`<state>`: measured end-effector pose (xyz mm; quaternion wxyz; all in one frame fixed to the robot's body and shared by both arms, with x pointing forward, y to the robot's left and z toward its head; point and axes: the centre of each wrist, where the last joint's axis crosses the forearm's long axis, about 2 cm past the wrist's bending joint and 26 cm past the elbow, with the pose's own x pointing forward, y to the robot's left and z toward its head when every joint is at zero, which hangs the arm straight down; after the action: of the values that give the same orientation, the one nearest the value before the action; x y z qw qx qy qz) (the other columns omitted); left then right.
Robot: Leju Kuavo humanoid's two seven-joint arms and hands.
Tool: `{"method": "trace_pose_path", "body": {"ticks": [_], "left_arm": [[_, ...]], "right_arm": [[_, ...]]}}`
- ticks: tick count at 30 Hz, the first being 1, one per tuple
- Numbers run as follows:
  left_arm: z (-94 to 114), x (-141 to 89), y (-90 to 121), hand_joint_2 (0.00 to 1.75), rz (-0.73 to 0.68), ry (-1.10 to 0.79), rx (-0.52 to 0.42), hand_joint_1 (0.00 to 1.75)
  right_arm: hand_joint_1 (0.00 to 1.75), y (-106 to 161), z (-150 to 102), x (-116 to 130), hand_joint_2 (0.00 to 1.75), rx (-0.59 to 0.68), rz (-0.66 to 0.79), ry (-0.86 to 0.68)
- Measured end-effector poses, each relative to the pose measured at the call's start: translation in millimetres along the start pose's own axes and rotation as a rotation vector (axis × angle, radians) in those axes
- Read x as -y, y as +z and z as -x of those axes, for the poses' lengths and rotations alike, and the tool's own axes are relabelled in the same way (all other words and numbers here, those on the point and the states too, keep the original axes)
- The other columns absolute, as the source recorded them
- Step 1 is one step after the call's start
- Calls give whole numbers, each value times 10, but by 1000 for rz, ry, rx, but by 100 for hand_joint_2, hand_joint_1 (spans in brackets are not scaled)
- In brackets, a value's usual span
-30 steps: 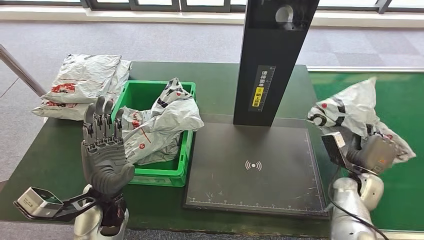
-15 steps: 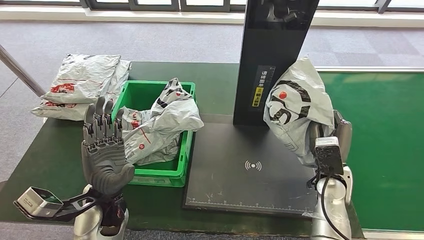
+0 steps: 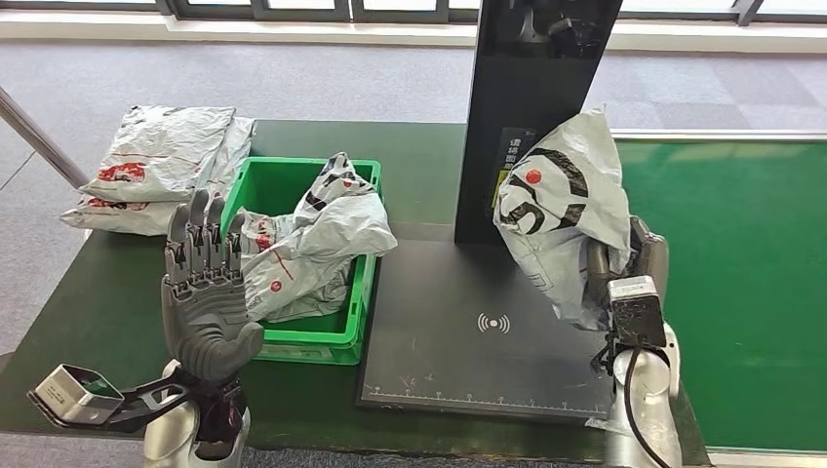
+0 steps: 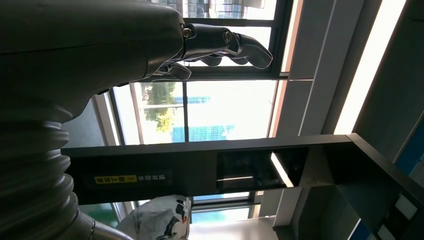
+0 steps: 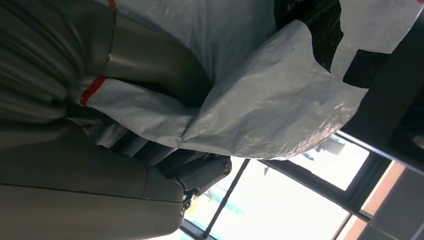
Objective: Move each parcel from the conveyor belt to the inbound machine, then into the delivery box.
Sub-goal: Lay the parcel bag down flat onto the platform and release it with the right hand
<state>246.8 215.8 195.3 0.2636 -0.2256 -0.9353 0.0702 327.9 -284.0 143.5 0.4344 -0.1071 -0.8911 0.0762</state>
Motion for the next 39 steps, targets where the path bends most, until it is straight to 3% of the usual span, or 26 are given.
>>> {"method": "trace_pose_path", "body": {"ticks": [9,10,13,14,17,21,34,38,39], "left_arm": [[-2,-21,14,175,-3,-3,-4,0],[-2,-21,15,175,-3,-3,-4,0],[4,-23,20,175,-3,-2,-7,0],[9,-23,23,175,-4,-2,-9,0],[27,-24,36,175,-4,-1,-18,0],[51,-25,54,175,-4,-2,-30,0],[88,-36,84,175,-21,-45,-58,0],[89,-40,85,175,-27,-76,-65,0],[91,-39,83,175,-29,-96,-70,0]], "right_arm": [[175,50,-7,-73,175,-8,-99,9],[140,50,-8,-76,175,-8,-103,10],[10,49,6,-112,175,-92,-194,49],[0,62,39,-142,175,-148,-254,86],[0,183,192,-262,175,-245,-394,182],[0,341,333,-373,0,-293,-476,197],[0,414,468,-425,0,-335,-552,141],[0,392,477,-429,175,-310,-532,124],[0,381,475,-426,175,-286,-506,113]]}}
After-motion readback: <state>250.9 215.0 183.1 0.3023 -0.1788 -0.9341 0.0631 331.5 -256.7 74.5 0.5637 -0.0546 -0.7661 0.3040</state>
